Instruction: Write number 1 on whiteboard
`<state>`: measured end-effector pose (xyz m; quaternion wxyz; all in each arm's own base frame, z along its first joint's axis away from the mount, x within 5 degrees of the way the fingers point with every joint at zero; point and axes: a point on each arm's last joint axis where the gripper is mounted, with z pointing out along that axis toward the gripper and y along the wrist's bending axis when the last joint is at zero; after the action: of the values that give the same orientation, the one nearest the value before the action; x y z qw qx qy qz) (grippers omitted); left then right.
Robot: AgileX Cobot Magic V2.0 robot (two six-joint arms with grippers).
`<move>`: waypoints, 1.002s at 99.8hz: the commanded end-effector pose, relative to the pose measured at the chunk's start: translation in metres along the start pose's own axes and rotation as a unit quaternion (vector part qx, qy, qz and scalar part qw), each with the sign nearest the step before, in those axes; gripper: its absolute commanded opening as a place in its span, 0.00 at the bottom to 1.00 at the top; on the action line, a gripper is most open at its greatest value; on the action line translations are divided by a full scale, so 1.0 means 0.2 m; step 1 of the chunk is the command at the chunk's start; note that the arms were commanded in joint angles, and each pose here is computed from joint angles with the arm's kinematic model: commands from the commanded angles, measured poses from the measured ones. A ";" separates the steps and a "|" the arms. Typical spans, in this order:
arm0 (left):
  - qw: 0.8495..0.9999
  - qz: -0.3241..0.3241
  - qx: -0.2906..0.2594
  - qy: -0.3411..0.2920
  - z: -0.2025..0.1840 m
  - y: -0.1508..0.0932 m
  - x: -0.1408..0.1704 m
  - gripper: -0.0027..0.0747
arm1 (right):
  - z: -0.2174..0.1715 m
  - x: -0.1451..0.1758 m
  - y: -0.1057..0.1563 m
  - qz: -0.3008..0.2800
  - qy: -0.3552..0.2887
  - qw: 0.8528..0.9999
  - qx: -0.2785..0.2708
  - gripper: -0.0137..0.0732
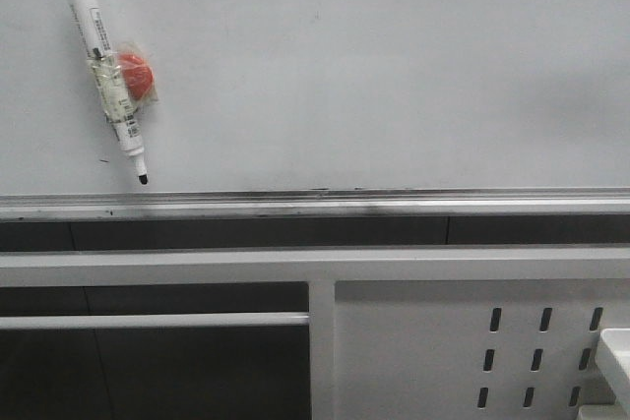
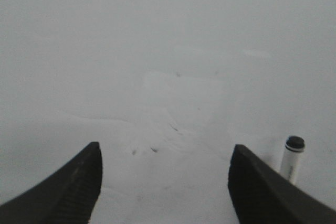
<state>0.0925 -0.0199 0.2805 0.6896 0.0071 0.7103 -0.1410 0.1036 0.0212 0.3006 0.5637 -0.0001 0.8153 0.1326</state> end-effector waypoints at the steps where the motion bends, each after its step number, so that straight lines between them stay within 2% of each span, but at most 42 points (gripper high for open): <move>1: 0.999 -0.012 0.033 -0.034 0.04 -0.03 -0.03 0.55 | 0.00 -0.07 0.01 -0.003 -0.044 0.999 -0.003 0.09; 12: 0.996 -0.016 0.072 -0.049 0.08 -0.06 0.04 0.53 | 0.00 -0.07 0.01 -0.003 -0.043 0.999 -0.004 0.09; 38: 0.990 -0.026 0.138 -0.017 0.19 -0.16 0.24 0.53 | 0.00 -0.07 0.01 0.004 -0.043 0.999 -0.007 0.09; 53: 0.988 -0.014 0.152 -0.002 0.28 -0.22 0.33 0.53 | 0.00 -0.06 0.01 0.005 -0.039 0.999 -0.008 0.09; 71: 0.985 -0.004 0.168 -0.039 0.38 -0.28 0.43 0.51 | 0.00 -0.06 0.02 0.006 -0.029 1.000 -0.010 0.09; 77: 0.985 -0.022 0.163 -0.055 0.40 -0.29 0.46 0.51 | 0.00 -0.05 0.02 0.006 -0.028 1.000 -0.011 0.09; 90: 0.987 -0.035 0.155 0.005 0.48 -0.30 0.59 0.51 | 0.00 -0.05 0.02 0.008 -0.027 1.000 -0.011 0.09; 100: 0.986 -0.038 0.164 0.014 0.51 -0.33 0.62 0.51 | 0.00 -0.05 0.02 0.008 -0.026 1.000 -0.012 0.09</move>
<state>0.1649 -0.1187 0.1462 0.5792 0.1151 0.7728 -0.2324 0.1025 0.0240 0.2993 0.5531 -0.0002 0.8198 0.1486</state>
